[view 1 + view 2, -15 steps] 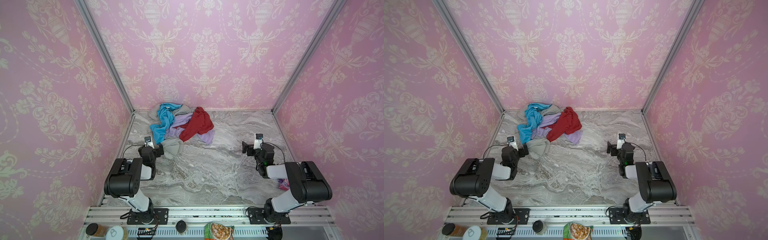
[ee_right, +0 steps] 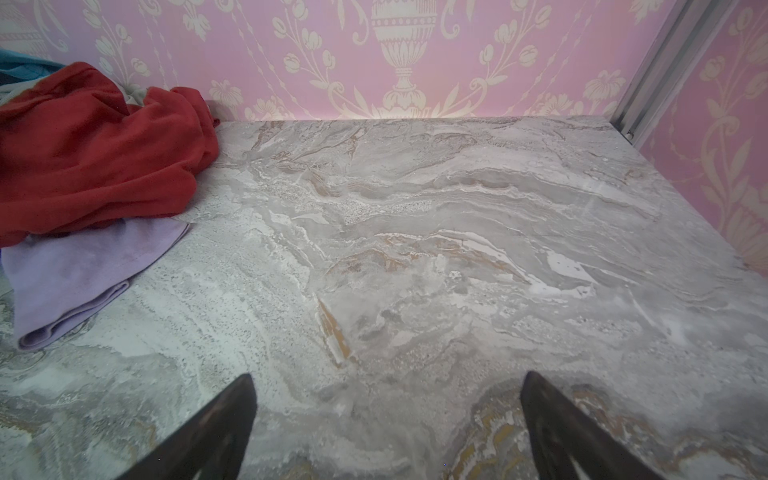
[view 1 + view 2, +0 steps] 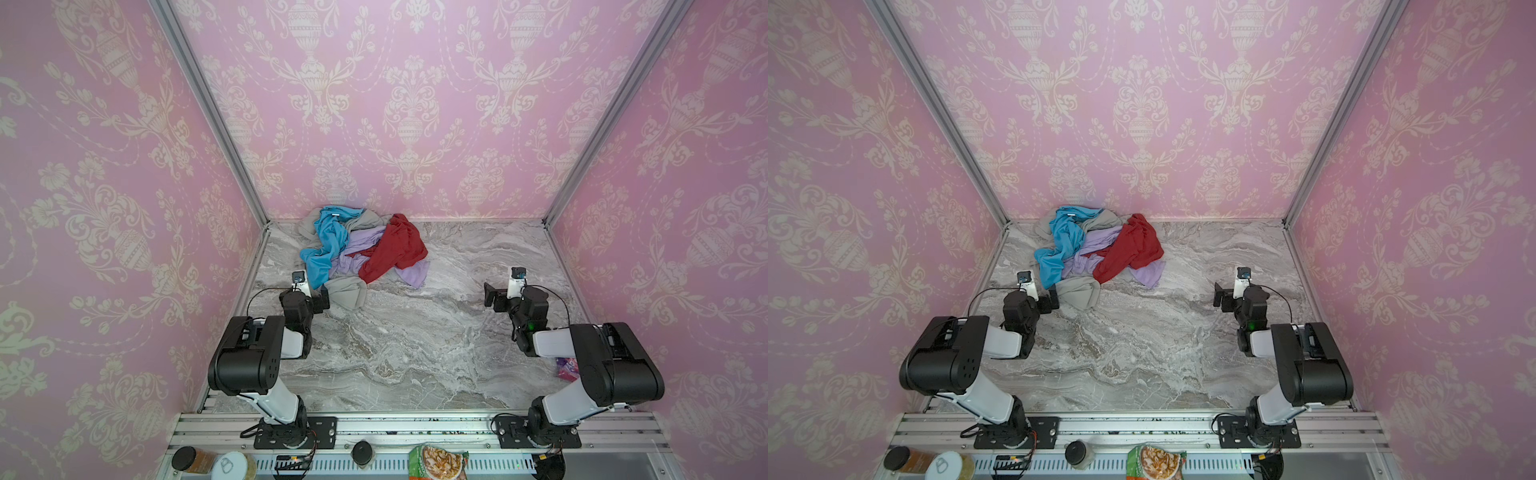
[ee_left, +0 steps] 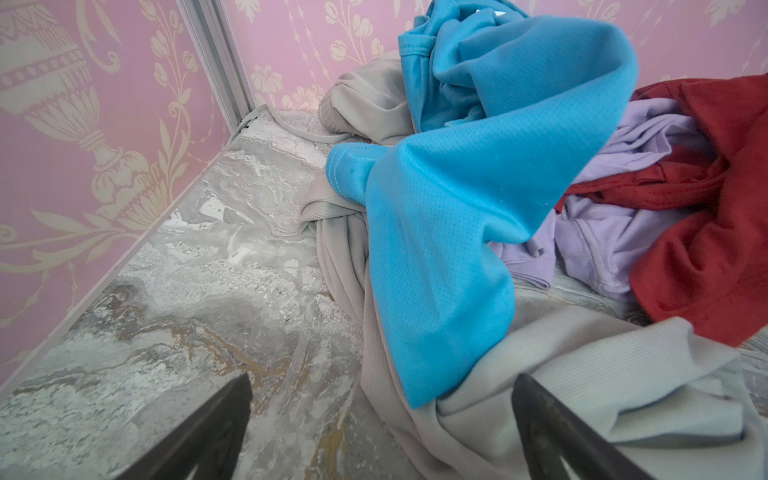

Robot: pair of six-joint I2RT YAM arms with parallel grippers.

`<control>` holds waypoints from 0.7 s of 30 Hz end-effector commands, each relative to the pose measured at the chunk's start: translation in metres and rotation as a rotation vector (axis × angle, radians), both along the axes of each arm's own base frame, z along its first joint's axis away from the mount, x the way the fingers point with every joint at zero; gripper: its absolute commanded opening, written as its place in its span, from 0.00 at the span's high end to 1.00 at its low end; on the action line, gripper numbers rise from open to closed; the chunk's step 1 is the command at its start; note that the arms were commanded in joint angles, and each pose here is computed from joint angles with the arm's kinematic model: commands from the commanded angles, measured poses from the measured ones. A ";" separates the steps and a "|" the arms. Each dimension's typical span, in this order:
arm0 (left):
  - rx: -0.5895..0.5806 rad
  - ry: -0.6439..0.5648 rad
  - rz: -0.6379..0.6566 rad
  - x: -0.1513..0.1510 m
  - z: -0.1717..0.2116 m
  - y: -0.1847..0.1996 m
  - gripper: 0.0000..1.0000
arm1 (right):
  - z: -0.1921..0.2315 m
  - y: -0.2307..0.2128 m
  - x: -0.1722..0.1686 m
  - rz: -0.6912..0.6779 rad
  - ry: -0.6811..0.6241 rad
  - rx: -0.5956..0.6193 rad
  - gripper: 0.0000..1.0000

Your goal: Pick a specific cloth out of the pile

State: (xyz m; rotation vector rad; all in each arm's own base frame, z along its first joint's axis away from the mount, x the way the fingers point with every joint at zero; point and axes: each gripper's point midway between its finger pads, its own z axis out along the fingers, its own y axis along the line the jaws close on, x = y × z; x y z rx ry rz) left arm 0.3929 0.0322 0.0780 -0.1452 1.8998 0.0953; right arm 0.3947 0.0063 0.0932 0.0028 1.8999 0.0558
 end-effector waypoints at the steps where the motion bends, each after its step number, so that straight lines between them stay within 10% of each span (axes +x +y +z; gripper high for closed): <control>1: 0.007 -0.005 0.035 0.000 0.001 0.007 0.01 | 0.003 -0.001 0.001 -0.004 -0.008 0.021 0.00; 21: 0.010 0.008 0.038 0.000 0.000 0.007 0.01 | 0.003 0.000 0.001 -0.004 -0.008 0.019 0.00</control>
